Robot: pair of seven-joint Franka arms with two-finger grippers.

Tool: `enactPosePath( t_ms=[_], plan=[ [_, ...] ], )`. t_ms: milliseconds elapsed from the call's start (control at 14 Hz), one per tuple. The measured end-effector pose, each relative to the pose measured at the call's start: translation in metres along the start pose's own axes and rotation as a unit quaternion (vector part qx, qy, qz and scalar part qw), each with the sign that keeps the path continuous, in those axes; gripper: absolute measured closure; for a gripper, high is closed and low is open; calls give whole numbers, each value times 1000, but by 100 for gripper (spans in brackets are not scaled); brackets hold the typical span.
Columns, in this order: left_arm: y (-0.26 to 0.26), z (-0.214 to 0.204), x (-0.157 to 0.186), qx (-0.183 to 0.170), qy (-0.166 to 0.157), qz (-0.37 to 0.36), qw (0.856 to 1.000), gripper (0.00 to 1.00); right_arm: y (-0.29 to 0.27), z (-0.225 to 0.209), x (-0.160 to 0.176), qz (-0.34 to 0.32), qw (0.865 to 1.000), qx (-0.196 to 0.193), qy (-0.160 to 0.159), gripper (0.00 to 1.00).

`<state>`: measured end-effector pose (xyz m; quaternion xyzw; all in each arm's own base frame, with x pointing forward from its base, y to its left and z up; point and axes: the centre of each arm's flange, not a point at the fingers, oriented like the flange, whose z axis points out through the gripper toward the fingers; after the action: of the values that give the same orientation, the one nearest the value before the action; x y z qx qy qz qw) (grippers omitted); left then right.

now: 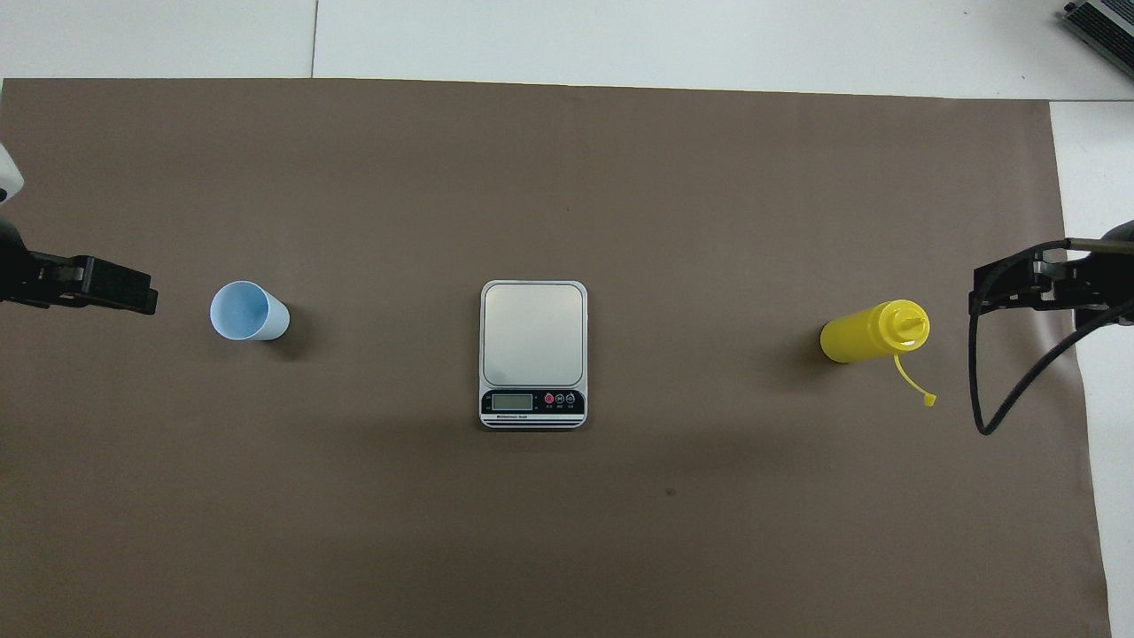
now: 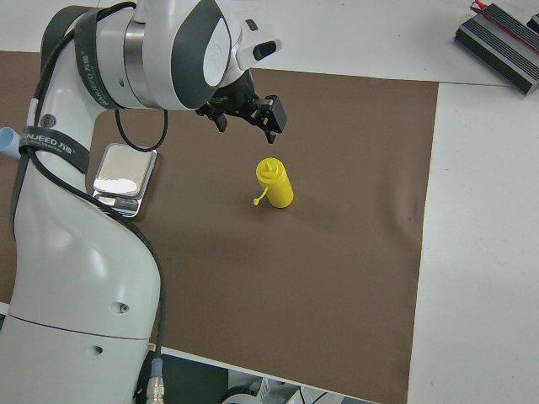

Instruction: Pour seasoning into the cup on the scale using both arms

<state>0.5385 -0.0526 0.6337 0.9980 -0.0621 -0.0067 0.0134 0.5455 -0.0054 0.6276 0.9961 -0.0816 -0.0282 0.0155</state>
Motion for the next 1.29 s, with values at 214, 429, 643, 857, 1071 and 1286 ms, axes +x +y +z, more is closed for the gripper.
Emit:
enactPosePath(
  t_ms=[214, 429, 643, 857, 1071, 1286],
  plan=[
    [0, -1, -1, 0, 1, 0, 1000, 0, 0, 0, 0, 0, 1000, 0, 0, 0],
    [0, 0, -2, 0, 0, 0, 1000, 0, 0, 0, 0, 0, 1000, 0, 0, 0],
    [0, 3, -2, 0, -1, 0, 1000, 0, 0, 0, 0, 0, 1000, 0, 0, 0],
    [0, 10, -4, 1, 3, -1, 1000, 0, 0, 0, 0, 0, 1000, 0, 0, 0],
    [1, 13, -6, 2, 2, -1, 1000, 0, 0, 0, 0, 0, 1000, 0, 0, 0],
    [0, 17, -7, 2, 7, -1, 1000, 0, 0, 0, 0, 0, 1000, 0, 0, 0]
  ],
)
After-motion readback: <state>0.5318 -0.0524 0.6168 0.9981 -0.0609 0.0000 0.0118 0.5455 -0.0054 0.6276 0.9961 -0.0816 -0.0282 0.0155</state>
